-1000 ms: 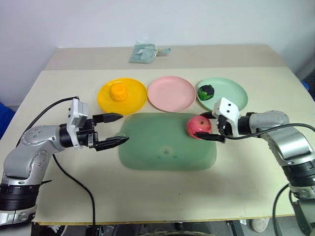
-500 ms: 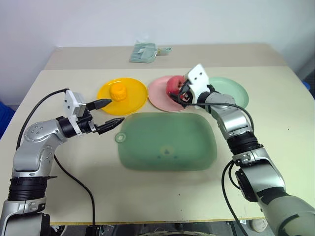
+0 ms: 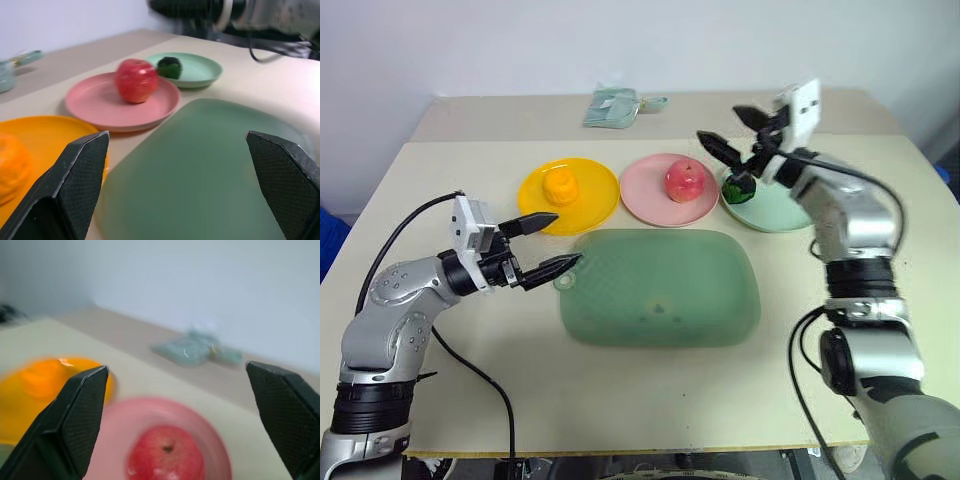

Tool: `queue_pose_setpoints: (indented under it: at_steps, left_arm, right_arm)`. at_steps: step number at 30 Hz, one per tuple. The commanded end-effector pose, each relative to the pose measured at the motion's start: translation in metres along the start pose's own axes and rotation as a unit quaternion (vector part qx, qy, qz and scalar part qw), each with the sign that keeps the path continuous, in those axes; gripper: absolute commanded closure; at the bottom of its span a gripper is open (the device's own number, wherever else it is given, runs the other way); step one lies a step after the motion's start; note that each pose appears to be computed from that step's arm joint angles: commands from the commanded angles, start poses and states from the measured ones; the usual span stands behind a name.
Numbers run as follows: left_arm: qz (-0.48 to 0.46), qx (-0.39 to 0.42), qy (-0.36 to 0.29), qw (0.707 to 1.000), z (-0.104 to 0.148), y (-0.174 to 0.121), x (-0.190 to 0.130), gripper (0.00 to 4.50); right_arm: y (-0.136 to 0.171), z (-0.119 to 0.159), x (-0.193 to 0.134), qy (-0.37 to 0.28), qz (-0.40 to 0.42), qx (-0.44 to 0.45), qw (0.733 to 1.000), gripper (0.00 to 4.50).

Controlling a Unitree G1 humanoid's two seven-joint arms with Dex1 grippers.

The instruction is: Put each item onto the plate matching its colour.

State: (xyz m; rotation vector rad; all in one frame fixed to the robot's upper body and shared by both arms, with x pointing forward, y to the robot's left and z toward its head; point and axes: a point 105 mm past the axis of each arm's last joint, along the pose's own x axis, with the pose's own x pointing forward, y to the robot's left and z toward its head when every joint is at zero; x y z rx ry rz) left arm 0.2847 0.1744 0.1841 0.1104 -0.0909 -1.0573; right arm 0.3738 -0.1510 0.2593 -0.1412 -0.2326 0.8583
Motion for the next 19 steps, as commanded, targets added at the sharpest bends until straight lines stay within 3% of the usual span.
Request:
queue_pose_setpoints:
  at_steps: [1,7,12,19]
  left_arm:
    - [-0.010,0.016,-0.005,1.000,0.006,0.002,-0.001,0.00]
    - [-0.038,0.005,0.017,0.999,-0.006,-0.004,0.002,0.00]
    - [-0.045,0.007,0.015,0.999,-0.007,-0.003,0.005,0.00]
    - [-0.015,0.018,0.000,1.000,-0.007,0.002,0.003,0.00]
  right_arm:
    - [0.059,-0.010,-0.027,0.042,0.159,-0.025,0.986,0.04]
    - [0.057,0.003,-0.036,0.038,0.134,-0.012,0.990,0.04]
    - [0.064,-0.004,-0.048,0.074,0.154,-0.013,0.985,0.04]
    - [0.061,-0.003,-0.037,0.077,0.154,-0.017,0.985,0.04]
